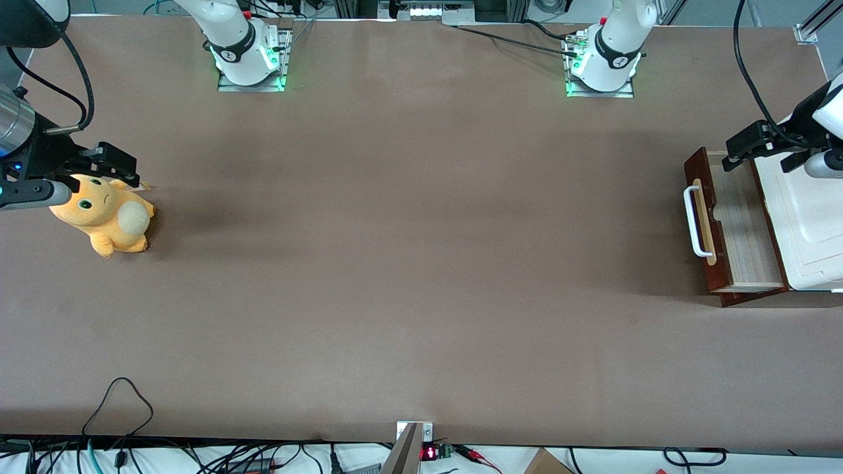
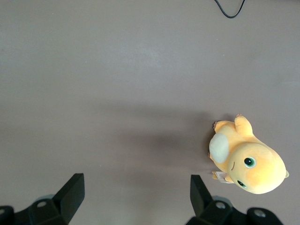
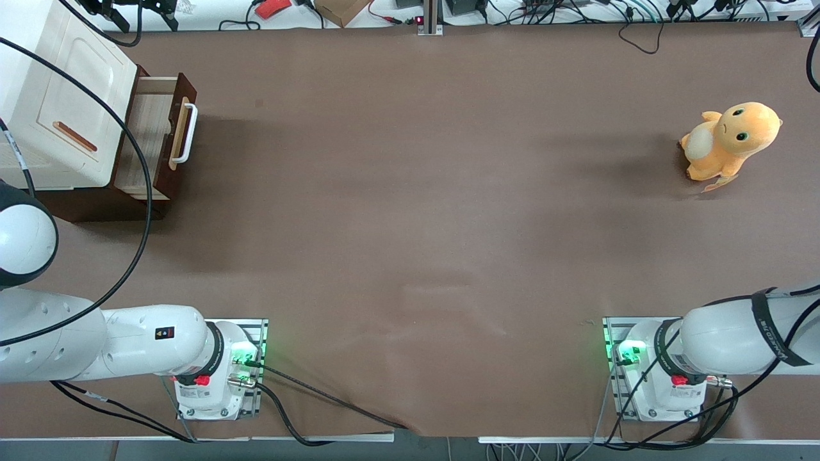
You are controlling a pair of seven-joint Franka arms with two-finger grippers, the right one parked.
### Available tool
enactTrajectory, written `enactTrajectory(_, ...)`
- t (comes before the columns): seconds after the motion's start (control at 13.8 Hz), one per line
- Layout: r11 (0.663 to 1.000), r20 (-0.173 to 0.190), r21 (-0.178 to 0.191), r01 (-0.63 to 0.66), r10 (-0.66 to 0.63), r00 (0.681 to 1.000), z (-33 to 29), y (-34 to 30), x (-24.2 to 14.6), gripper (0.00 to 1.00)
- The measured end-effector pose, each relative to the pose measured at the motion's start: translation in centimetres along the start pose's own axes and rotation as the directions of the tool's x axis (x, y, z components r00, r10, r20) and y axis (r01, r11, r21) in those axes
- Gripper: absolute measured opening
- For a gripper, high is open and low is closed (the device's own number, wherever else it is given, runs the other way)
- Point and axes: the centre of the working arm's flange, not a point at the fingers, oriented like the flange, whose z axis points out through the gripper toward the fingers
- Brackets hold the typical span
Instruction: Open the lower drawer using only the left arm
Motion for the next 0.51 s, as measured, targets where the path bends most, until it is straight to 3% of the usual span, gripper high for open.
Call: enactTrajectory(0.51,0.998,0.009,0.000,0.064,-0.064,0.998,0.40,-0.47,0.14,1.00)
